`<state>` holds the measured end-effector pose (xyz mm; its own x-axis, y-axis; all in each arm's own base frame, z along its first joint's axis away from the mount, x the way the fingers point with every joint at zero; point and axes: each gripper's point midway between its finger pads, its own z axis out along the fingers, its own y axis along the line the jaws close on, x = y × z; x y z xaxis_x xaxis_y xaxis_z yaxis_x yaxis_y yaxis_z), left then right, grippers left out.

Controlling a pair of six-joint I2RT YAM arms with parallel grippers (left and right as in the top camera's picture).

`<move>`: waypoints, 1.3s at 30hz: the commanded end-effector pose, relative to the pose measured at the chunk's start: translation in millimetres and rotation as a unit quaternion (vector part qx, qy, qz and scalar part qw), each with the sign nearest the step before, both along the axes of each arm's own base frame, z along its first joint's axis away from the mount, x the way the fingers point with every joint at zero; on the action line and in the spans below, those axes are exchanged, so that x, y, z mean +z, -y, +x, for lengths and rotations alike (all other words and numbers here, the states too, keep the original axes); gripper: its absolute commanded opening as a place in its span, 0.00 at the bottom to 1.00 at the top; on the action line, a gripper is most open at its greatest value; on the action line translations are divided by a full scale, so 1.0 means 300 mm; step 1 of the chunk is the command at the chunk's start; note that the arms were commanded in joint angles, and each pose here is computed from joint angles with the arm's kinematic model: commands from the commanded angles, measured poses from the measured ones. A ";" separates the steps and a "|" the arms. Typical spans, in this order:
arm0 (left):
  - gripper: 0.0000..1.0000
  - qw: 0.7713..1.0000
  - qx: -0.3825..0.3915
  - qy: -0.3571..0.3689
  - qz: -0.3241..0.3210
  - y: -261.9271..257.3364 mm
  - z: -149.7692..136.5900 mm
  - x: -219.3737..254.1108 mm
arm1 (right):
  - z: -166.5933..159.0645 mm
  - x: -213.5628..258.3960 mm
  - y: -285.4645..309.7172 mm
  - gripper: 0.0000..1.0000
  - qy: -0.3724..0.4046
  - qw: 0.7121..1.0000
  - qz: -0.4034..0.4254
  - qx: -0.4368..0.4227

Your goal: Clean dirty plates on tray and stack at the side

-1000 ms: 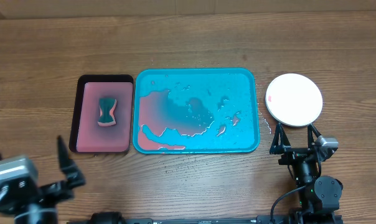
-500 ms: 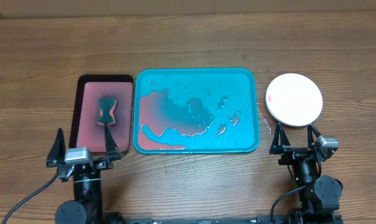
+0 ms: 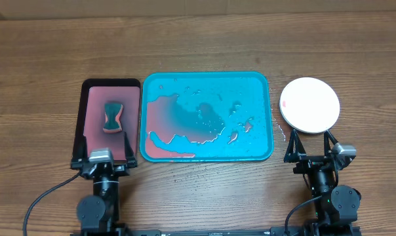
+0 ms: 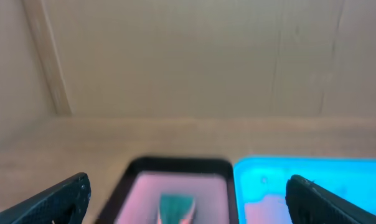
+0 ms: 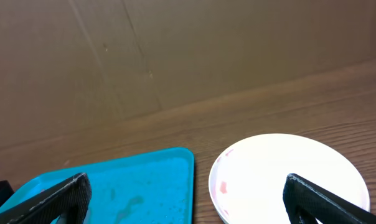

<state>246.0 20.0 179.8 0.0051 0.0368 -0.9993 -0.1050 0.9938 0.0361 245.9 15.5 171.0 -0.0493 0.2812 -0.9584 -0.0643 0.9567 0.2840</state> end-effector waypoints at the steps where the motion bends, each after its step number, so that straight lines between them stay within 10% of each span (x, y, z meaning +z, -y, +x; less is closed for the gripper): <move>1: 1.00 0.999 -0.005 -0.032 0.010 0.003 -0.001 -0.060 | 0.000 -0.003 -0.007 1.00 0.004 1.000 0.000 0.005; 39: 1.00 0.999 -0.022 -0.046 0.009 0.023 0.000 -0.083 | 0.000 -0.003 -0.007 1.00 0.004 1.000 0.000 0.005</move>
<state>246.2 13.5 155.0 -0.0876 0.0352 -0.9955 -0.0633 0.9972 0.0408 246.0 15.4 171.1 -0.0488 0.2809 -0.9585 -0.0640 0.9568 0.2836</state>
